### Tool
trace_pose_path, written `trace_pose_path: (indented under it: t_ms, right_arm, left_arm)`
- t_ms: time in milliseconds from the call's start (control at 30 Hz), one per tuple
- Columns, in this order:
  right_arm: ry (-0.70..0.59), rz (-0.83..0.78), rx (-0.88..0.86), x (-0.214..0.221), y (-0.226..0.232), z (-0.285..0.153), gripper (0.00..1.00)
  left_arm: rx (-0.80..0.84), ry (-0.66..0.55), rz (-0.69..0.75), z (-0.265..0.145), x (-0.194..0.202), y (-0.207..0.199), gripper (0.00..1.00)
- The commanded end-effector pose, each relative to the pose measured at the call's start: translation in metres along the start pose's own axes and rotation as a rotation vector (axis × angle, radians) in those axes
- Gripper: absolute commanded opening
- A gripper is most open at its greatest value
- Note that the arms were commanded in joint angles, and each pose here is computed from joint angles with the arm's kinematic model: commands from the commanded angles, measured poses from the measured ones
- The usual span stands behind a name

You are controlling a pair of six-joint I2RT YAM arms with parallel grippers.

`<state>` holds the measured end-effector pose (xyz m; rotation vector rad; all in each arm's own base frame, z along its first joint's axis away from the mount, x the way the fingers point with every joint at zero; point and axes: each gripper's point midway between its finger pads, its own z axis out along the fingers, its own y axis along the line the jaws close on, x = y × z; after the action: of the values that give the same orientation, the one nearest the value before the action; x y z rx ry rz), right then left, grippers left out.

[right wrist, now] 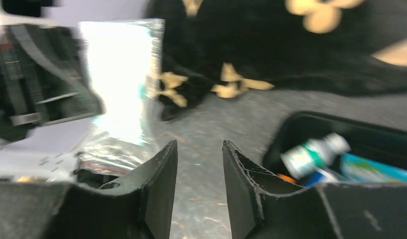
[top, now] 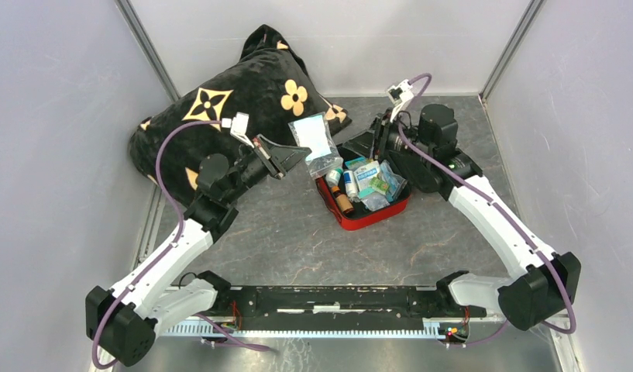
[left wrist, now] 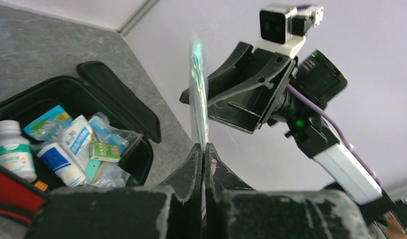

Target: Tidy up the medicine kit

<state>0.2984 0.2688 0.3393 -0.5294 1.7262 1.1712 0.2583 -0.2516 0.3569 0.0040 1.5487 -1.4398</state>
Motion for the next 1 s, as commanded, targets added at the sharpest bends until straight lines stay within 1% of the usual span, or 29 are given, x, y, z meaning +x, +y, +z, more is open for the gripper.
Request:
trace_pose_path:
  t_ms: [0, 33, 133, 200, 333, 367, 467, 533, 633, 700, 800, 900, 967]
  right_arm:
    - [-0.07, 0.001, 0.513, -0.009, -0.081, -0.046, 0.5]
    - [-0.084, 0.037, 0.636, -0.003, -0.103, -0.063, 0.55]
    - [-0.134, 0.182, 0.871, 0.036, -0.158, -0.112, 0.68]
    - [-0.187, 0.291, 0.946, 0.063, -0.183, -0.138, 0.72]
    - [-0.311, 0.524, 1.033, 0.116, -0.216, -0.19, 0.81]
    - [-0.325, 0.563, 1.054, 0.13, -0.222, -0.201, 0.84]
    - [-0.36, 0.65, 1.097, 0.159, -0.233, -0.223, 0.87]
    - [-0.382, 0.722, 1.084, 0.174, -0.237, -0.227, 0.89]
    - [-0.492, 0.795, 0.998, 0.177, -0.244, -0.228, 0.9]
    - [-0.596, 0.804, 0.928, 0.166, -0.248, -0.23, 0.93]
    - [-0.701, 0.821, 0.861, 0.154, -0.251, -0.236, 0.95]
    - [-0.77, 0.835, 0.838, 0.146, -0.255, -0.243, 0.96]
    - [-0.786, 0.843, 0.833, 0.144, -0.257, -0.245, 0.96]
  left_arm:
    - [-0.194, -0.021, 0.12, 0.001, -0.019, 0.023, 0.02]
    - [-0.259, -0.01, 0.141, 0.0, -0.02, 0.034, 0.02]
    - [-0.39, 0.034, 0.203, -0.004, -0.021, 0.056, 0.02]
    - [-0.423, 0.068, 0.227, -0.005, -0.016, 0.066, 0.02]
    - [-0.46, 0.144, 0.23, -0.005, 0.0, 0.084, 0.02]
    - [-0.464, 0.161, 0.225, -0.005, 0.004, 0.087, 0.02]
    - [-0.454, 0.179, 0.219, -0.004, 0.011, 0.091, 0.02]
    - [-0.453, 0.18, 0.221, -0.004, 0.012, 0.091, 0.02]
    - [-0.448, 0.194, 0.229, -0.003, 0.013, 0.091, 0.02]
    - [-0.439, 0.203, 0.233, -0.002, 0.013, 0.089, 0.02]
    - [-0.43, 0.216, 0.236, 0.0, 0.013, 0.087, 0.02]
    - [-0.427, 0.227, 0.236, 0.001, 0.014, 0.086, 0.02]
    - [-0.428, 0.233, 0.234, 0.001, 0.015, 0.087, 0.02]
